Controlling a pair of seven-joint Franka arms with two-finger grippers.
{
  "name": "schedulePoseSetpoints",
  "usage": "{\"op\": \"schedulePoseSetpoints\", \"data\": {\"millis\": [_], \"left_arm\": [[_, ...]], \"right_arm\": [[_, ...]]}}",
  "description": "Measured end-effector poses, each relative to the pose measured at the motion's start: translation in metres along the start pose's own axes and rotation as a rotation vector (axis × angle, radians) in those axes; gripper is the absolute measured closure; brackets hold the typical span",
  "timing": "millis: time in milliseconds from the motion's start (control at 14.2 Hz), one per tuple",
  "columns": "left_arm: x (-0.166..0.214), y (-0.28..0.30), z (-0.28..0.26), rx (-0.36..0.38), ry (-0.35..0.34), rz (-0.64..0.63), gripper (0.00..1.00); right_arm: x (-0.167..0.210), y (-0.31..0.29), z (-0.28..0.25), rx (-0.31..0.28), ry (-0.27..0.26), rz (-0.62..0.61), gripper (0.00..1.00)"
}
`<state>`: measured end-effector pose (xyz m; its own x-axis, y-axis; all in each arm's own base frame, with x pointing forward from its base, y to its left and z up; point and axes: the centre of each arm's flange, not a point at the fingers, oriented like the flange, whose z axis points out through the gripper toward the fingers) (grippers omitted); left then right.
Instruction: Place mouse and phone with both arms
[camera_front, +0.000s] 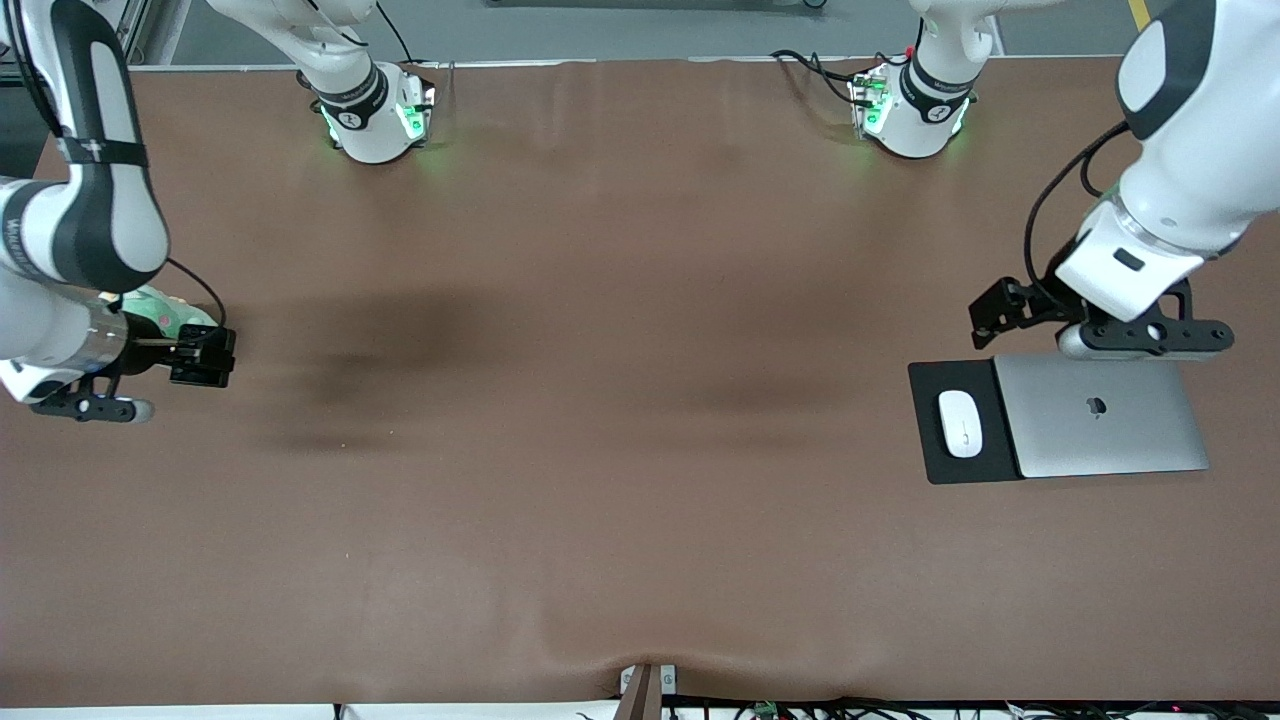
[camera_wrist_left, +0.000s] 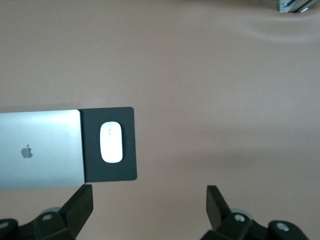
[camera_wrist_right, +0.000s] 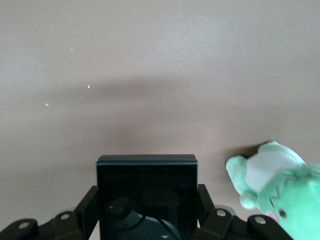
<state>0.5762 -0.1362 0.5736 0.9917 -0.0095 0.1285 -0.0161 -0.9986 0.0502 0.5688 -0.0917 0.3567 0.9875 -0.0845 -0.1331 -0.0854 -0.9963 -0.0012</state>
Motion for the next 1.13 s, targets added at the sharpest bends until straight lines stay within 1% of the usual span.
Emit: {"op": "schedulePoseSetpoints", "data": {"millis": [282,635,917,1129], "left_arm": [[-0.019,0.036,-0.012,0.004,-0.015,0.026,0.0],[-0.035,0.042,-0.024,0.016,-0.017,0.041,0.0],[-0.052,0.041,-0.031,0.021,-0.016,0.046,0.0],[-0.052,0.037,-0.032,0.021,-0.015,0.04,0.0]], "right_arm": [[-0.041,0.039,0.067,0.006,0.039,-0.015,0.2],[-0.066,0.031,0.112,0.003,0.068,-0.009,0.2],[-0.074,-0.004,0.148,0.002,0.035,0.061,0.2],[-0.073,-0.021,0.165,-0.002,0.022,0.082,0.2]]}}
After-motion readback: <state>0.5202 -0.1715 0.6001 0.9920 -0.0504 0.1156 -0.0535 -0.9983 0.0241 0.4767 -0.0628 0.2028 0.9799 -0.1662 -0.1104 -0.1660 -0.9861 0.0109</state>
